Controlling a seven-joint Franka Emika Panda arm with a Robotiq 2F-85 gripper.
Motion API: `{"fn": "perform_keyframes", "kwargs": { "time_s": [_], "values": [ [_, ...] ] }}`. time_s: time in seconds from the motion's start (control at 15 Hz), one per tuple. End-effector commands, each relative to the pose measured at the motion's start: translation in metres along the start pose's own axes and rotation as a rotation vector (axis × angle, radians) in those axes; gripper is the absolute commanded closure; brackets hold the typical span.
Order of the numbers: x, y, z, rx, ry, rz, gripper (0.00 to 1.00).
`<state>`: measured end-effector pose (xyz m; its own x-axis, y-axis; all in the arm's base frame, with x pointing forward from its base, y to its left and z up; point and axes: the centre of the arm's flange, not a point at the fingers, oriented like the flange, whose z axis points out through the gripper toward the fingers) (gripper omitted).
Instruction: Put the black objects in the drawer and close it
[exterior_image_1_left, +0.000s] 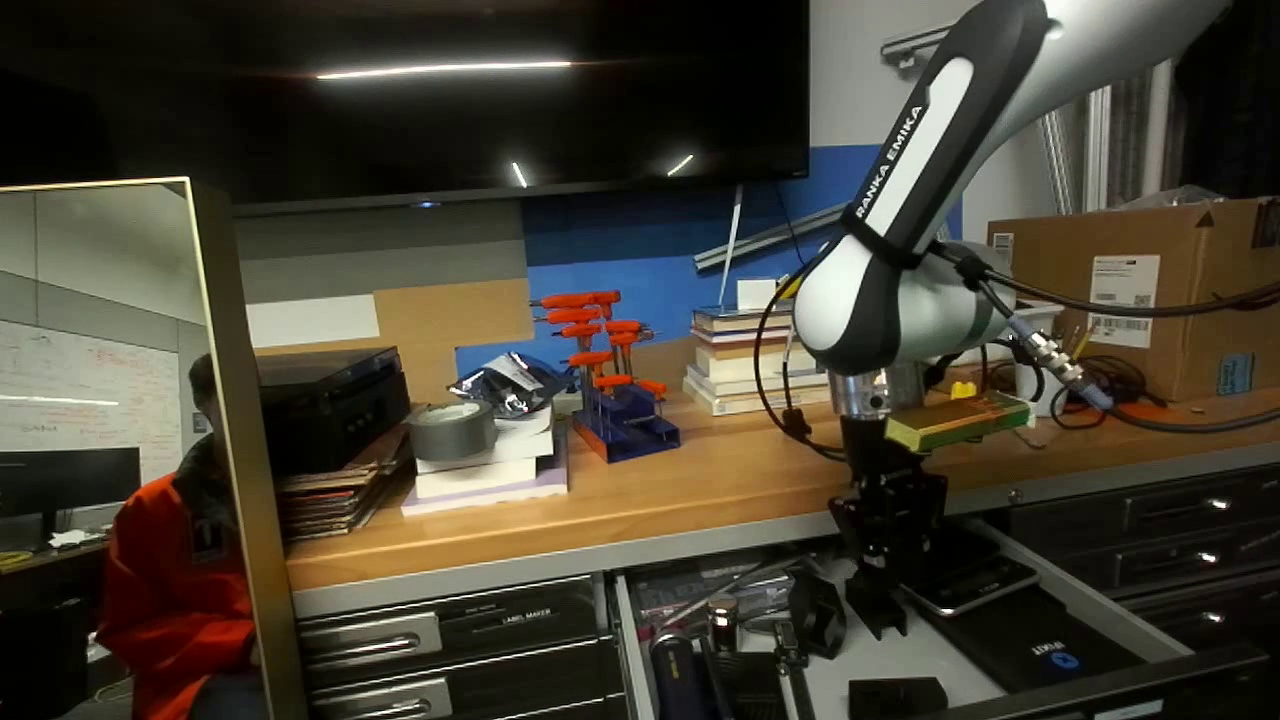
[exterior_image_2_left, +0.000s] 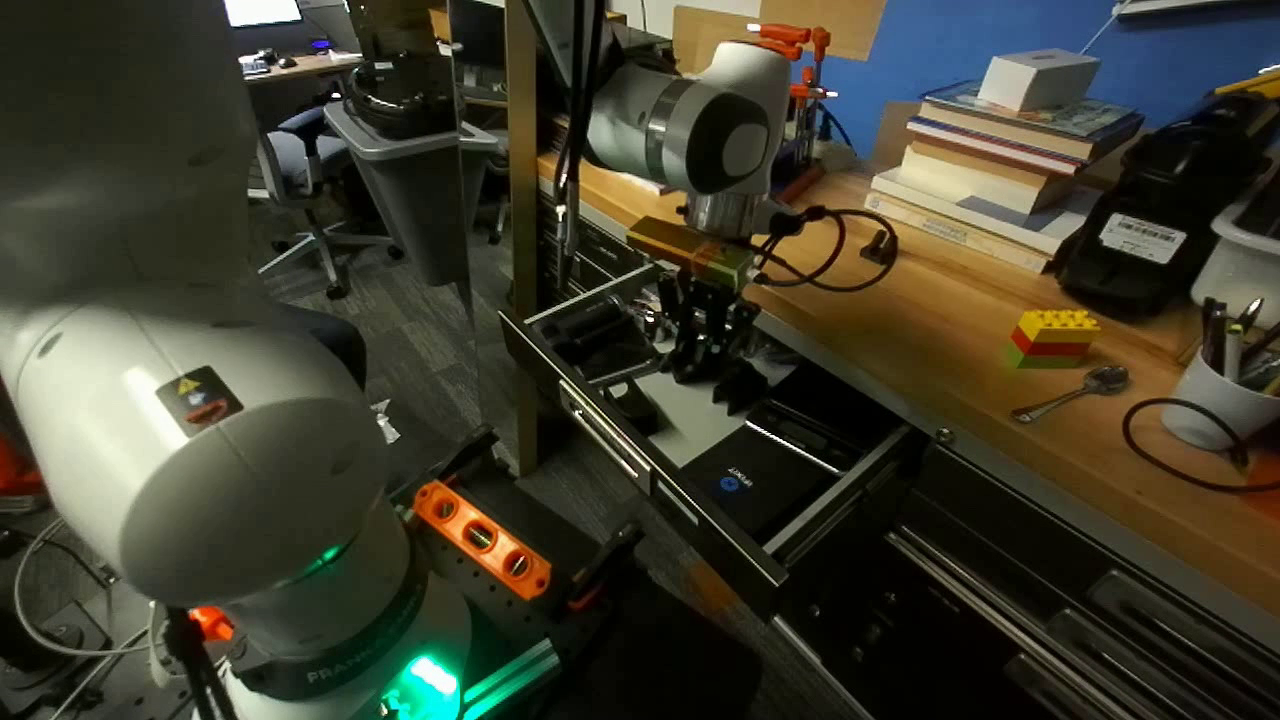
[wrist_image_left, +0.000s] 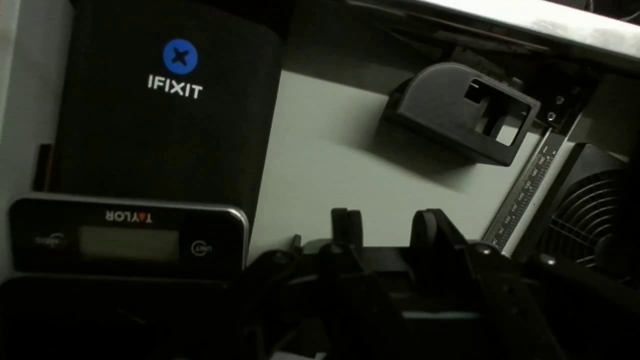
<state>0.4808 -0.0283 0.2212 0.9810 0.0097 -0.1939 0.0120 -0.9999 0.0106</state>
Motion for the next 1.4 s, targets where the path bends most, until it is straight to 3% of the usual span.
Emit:
{"fn": "perform_keyframes", "kwargs": {
  "time_s": [0.0,0.4,0.8,1.2,1.33],
  "values": [
    [-0.009,0.003,0.024,0.043,0.010,0.051,0.79],
    [-0.011,0.004,0.067,0.125,0.052,0.189,0.79],
    [-0.006,0.006,0.078,0.093,0.224,0.301,0.79],
    [-0.008,0.007,0.083,0.082,0.257,0.348,0.78],
    [-0.008,0.007,0.081,0.080,0.255,0.359,0.34]
  ]
}}
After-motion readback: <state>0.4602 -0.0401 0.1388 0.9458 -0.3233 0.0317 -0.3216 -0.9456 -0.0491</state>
